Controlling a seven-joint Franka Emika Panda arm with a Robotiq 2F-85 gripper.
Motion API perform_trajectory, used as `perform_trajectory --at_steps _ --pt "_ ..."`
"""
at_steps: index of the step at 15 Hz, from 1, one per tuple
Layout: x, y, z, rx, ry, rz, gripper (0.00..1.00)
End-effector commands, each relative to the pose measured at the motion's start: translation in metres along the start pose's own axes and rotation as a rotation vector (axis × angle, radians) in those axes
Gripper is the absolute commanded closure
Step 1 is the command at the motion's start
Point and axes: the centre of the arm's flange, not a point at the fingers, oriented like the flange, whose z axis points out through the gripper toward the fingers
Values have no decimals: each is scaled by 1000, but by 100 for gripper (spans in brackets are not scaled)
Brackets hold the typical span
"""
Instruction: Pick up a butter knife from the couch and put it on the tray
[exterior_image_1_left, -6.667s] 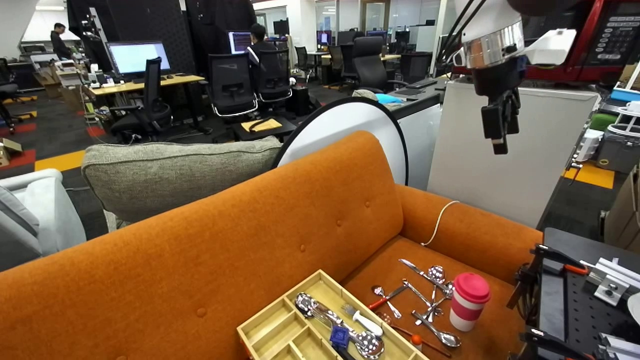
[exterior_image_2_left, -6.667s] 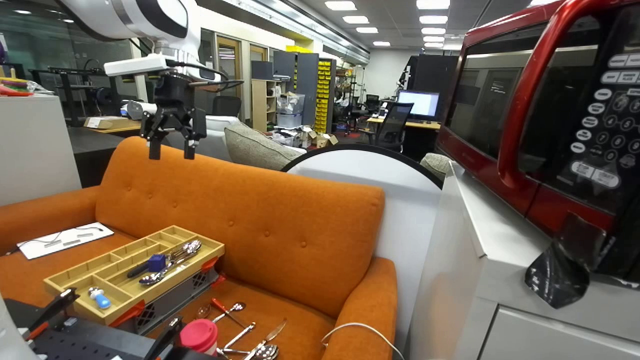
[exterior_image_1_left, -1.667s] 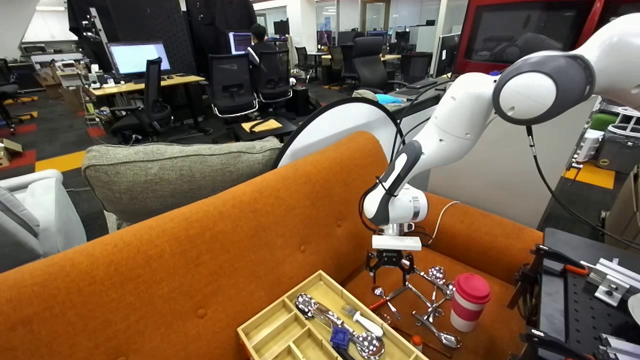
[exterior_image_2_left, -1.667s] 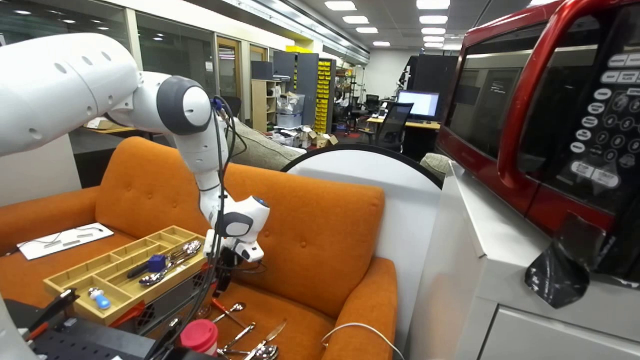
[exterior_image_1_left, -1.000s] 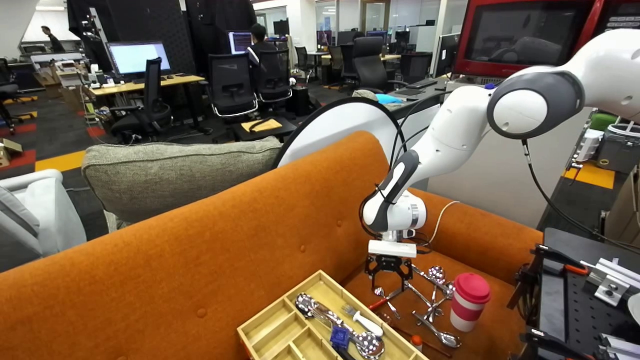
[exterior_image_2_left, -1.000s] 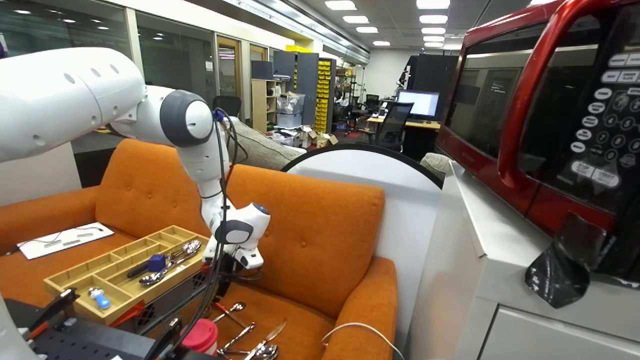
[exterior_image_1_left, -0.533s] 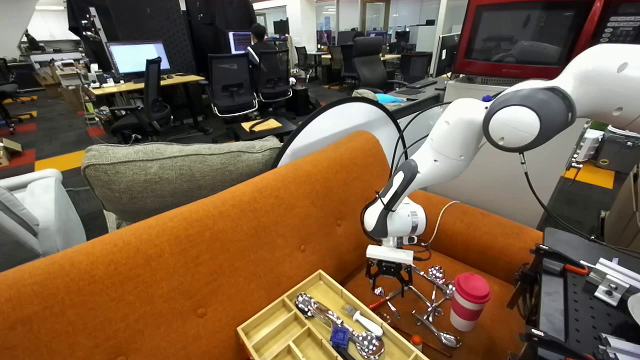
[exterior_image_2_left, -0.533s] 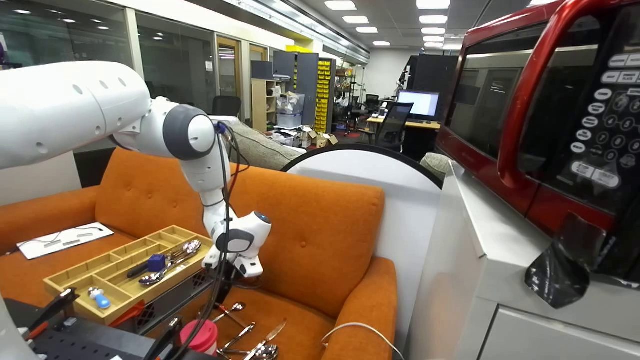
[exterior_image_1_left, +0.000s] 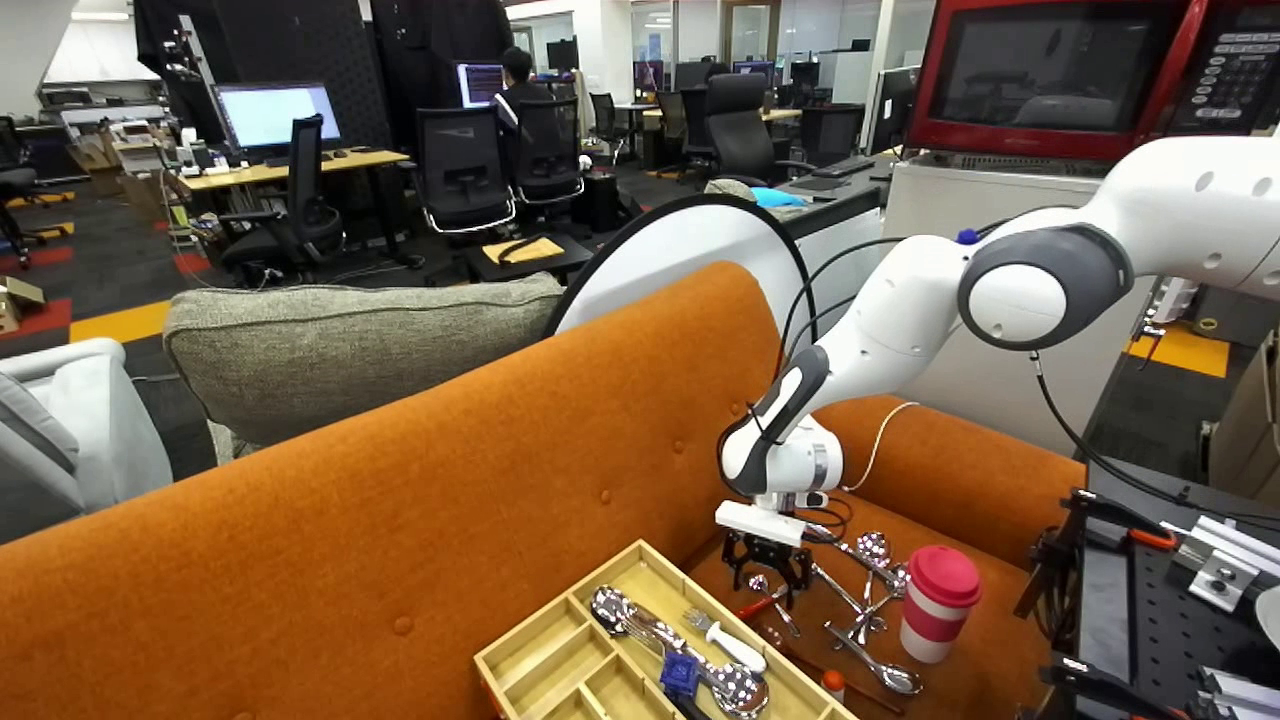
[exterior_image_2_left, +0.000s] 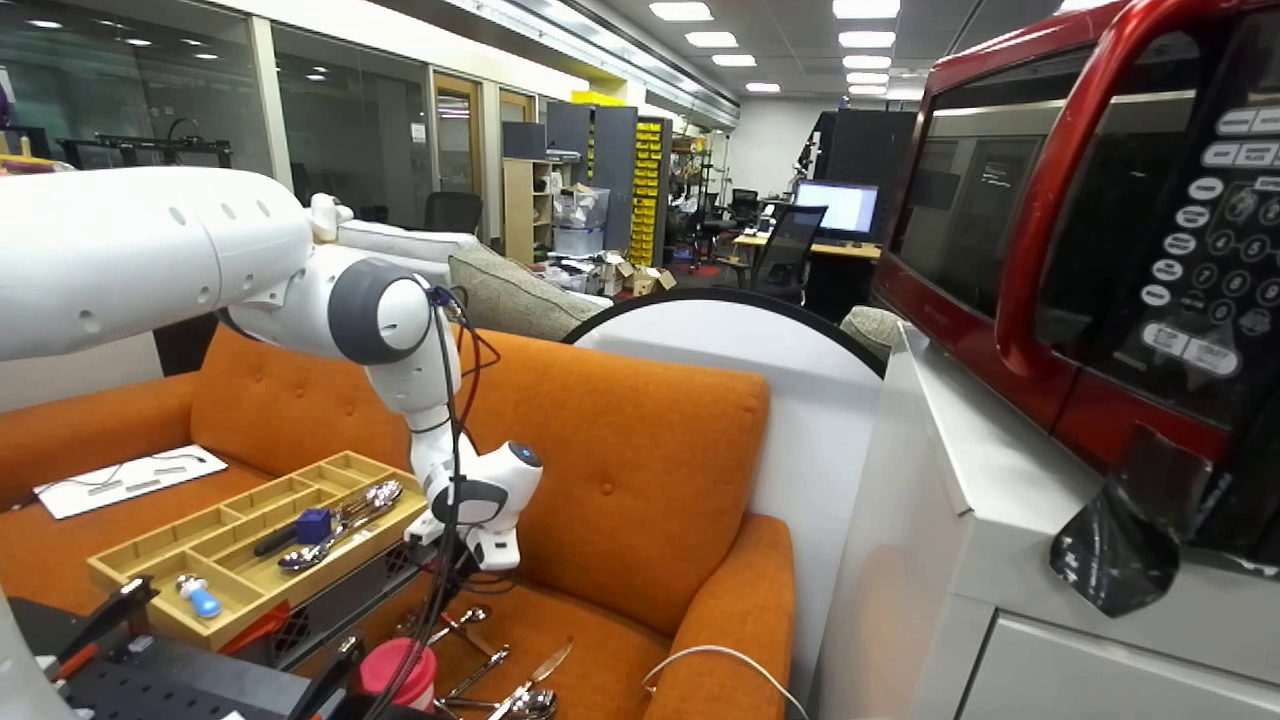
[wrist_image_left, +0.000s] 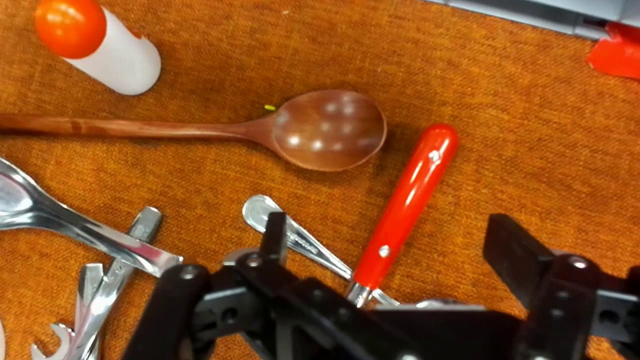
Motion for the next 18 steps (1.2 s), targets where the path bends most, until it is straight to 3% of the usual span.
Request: perform_trajectory --at_steps 1,18 --pt "2 -11 3 52 -26 91 0" --pt "7 -27 32 30 19 211 0"
